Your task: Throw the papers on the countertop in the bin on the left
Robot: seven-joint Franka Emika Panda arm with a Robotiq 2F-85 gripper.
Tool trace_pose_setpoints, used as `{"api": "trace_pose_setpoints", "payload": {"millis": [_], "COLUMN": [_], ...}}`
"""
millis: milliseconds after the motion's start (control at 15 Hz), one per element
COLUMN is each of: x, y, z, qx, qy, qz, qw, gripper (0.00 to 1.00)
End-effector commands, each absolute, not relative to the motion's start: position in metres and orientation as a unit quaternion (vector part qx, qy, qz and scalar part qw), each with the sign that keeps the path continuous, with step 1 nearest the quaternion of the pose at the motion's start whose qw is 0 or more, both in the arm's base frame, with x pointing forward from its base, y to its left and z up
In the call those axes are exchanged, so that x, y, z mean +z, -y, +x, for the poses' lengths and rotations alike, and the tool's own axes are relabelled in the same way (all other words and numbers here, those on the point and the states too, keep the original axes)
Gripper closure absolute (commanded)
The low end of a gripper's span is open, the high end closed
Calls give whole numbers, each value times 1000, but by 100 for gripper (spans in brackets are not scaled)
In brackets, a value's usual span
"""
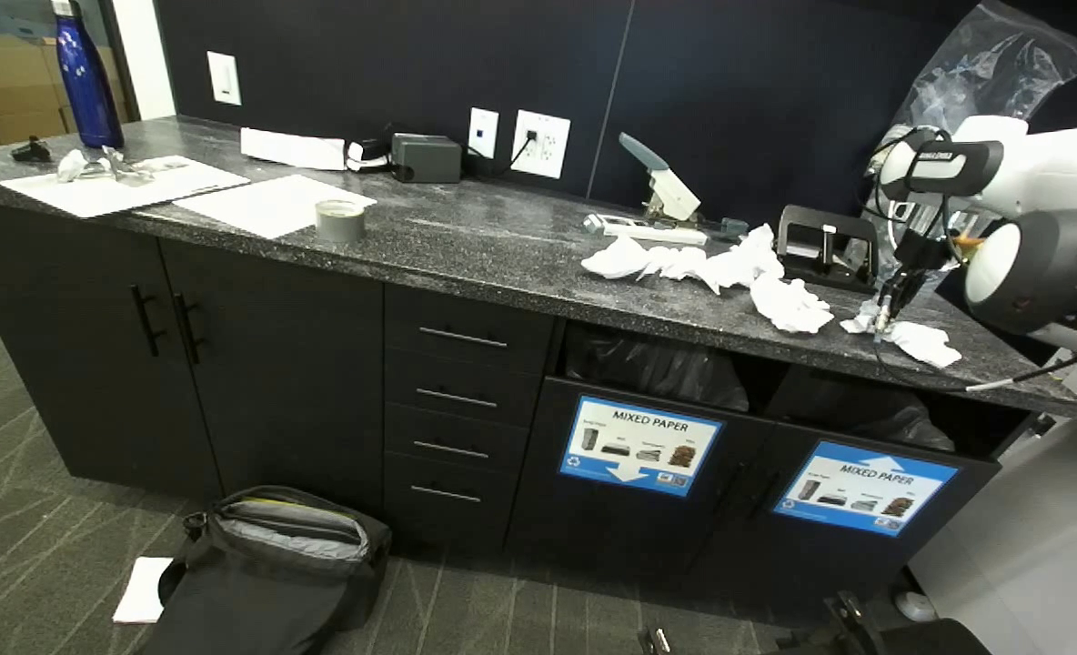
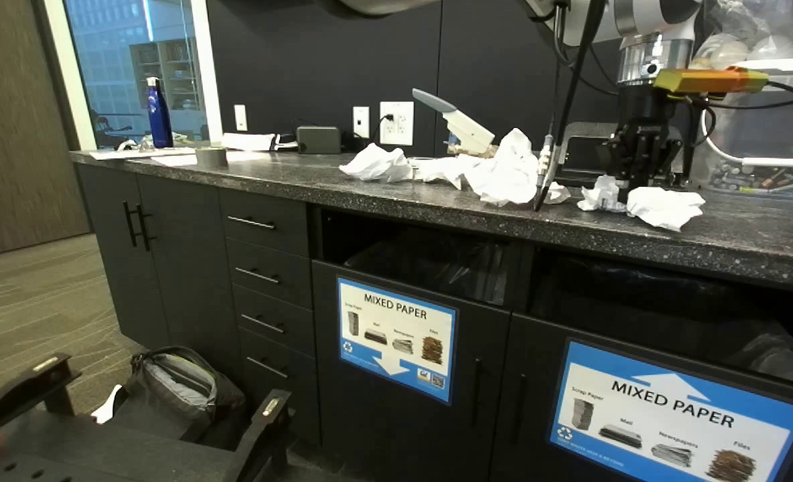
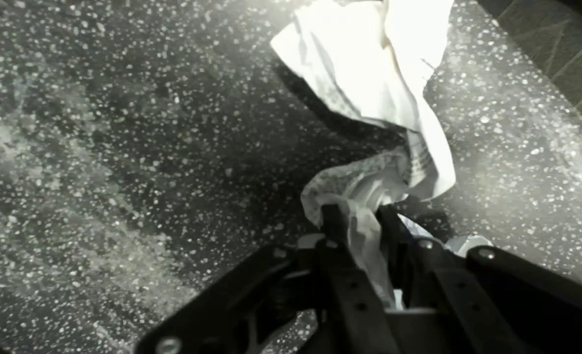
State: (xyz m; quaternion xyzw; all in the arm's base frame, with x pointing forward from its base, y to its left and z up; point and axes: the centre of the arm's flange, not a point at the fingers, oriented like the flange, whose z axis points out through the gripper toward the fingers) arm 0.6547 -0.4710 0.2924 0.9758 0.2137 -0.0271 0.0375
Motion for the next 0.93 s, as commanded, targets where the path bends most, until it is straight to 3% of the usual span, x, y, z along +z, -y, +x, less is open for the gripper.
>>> {"api": "trace_pose_setpoints", "payload": {"millis": [0, 333, 867], "x": [304, 318, 323], "y": [438, 396, 369], "z": [641, 617, 631], "qx": [-43, -47, -75], "qy": [-178, -108, 42], "qz": [982, 988, 982], "qw": [50, 102, 170], "gripper": [79, 78, 79]}}
